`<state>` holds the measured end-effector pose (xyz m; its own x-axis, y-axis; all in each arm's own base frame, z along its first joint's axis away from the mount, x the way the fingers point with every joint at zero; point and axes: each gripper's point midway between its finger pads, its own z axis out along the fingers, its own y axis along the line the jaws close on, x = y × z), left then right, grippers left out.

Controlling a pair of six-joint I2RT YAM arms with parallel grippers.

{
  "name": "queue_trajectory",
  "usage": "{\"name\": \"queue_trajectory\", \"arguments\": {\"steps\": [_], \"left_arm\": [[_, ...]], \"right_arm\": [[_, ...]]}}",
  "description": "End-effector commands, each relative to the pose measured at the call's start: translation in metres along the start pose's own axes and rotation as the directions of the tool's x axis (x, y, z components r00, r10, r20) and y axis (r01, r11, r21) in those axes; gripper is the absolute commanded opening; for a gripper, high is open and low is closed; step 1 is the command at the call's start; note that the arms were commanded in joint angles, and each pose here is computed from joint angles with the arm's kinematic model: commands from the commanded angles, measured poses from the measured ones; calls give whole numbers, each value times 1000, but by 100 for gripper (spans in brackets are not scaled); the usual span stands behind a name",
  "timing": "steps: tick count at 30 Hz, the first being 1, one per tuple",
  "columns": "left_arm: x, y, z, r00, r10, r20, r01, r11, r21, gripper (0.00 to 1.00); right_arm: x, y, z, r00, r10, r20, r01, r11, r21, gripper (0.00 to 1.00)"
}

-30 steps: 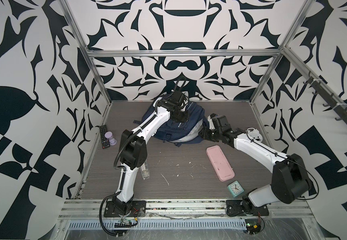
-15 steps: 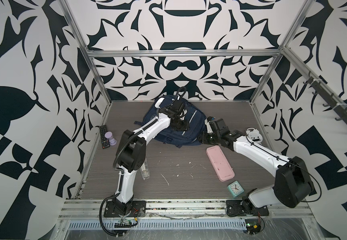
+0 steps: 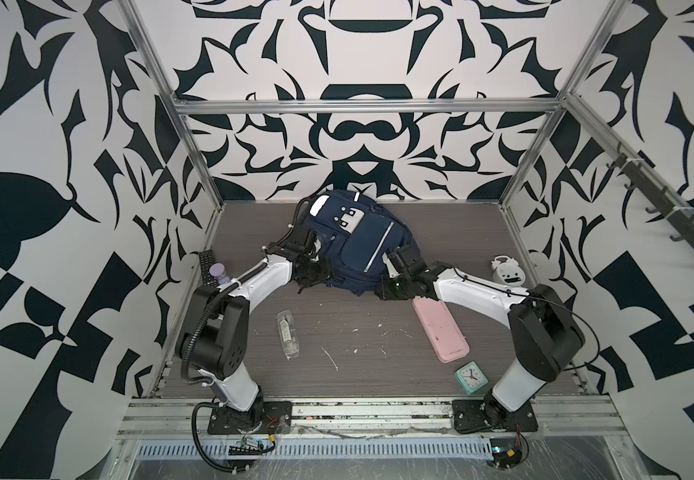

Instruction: Pack the student bag

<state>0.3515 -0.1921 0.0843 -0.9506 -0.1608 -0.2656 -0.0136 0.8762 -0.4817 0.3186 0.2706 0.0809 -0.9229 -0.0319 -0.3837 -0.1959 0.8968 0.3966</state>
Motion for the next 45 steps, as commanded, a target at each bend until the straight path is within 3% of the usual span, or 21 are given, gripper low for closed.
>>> {"name": "queue_trajectory", "arguments": {"steps": [1, 4, 10, 18, 28, 39, 45], "left_arm": [[-13, 0, -5, 996, -78, 50, 74, 994, 77, 63], [-15, 17, 3, 991, -125, 45, 122, 990, 65, 67], [-31, 36, 20, 973, -228, 28, 223, 968, 110, 65], [-44, 34, 27, 973, -232, 18, 228, 966, 118, 35], [-52, 11, -4, 976, -207, 69, 191, 964, 185, 0], [-36, -30, -34, 980, -171, 105, 138, 953, 269, 0], [-41, -42, -42, 979, -167, 114, 127, 947, 297, 0]], "right_arm": [[-17, 17, -6, 999, 2, 44, -1, 999, -43, 41], [-14, 14, 0, 999, 5, 31, -4, 999, -36, 41], [-16, 13, 8, 1000, 1, 29, -1, 1000, -30, 41], [-26, 9, 8, 999, -22, 42, 21, 1000, 10, 40], [-64, -29, 10, 997, -30, 71, 25, 998, 62, 41], [-89, -46, 13, 996, -60, 71, 52, 992, 112, 45], [-69, -7, -17, 987, -133, 95, 126, 989, 76, 52]]}}
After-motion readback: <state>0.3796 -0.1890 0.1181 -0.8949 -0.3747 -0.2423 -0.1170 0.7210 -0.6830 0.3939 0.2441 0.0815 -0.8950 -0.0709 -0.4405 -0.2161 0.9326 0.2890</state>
